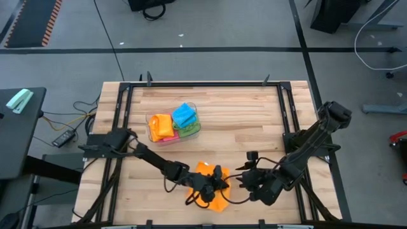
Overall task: Fold microfiber towels
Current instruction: Fold the yellow microfiber towel
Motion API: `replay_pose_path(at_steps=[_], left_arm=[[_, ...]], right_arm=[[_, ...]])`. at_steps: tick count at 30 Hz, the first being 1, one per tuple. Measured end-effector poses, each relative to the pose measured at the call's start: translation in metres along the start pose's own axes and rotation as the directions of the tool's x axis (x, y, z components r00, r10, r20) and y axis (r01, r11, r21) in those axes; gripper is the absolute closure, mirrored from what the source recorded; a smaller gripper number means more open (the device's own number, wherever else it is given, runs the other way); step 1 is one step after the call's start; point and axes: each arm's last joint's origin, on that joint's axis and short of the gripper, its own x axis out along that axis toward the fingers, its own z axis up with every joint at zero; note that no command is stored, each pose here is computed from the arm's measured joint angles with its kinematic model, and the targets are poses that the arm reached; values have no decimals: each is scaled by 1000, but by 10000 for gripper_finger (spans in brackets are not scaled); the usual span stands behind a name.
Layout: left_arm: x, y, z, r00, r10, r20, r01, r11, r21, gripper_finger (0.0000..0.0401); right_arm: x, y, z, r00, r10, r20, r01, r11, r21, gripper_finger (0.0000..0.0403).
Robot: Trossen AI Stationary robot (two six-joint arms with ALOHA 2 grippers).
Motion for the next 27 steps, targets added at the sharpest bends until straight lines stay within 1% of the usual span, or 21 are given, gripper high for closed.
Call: replay_pose_path(at_steps=[2,4,7,10,14,19,24,27], left_arm=[[11,-2,-1,1000,1,6,-1,1000,5,373],[21,-5,1,1000,8,8,-8,999,33,372],[32,-7,5,1000,17,18,-19,995,100,381],[40,-5,9,999,18,48,-23,993,112,389],[46,4,13,995,-3,96,-6,996,93,386],[50,17,14,990,1,140,-8,999,44,377],[54,26,8,977,-38,209,46,998,-33,388],[55,29,3,972,-55,228,78,993,-93,390]], right_arm=[[-3,-2,1,1000,3,9,-3,1000,5,237],[-4,-2,1,1000,-2,13,2,1000,4,237],[-4,-2,0,1000,-16,13,16,1000,-2,237],[-3,-2,0,1000,-21,14,21,1000,-2,237],[-4,-2,0,1000,-21,11,21,1000,-10,237],[-10,-7,1,1000,-16,23,16,1000,-7,237],[-20,-15,4,999,-4,48,3,1000,18,237],[-22,-16,4,999,-1,54,-1,1000,26,237]])
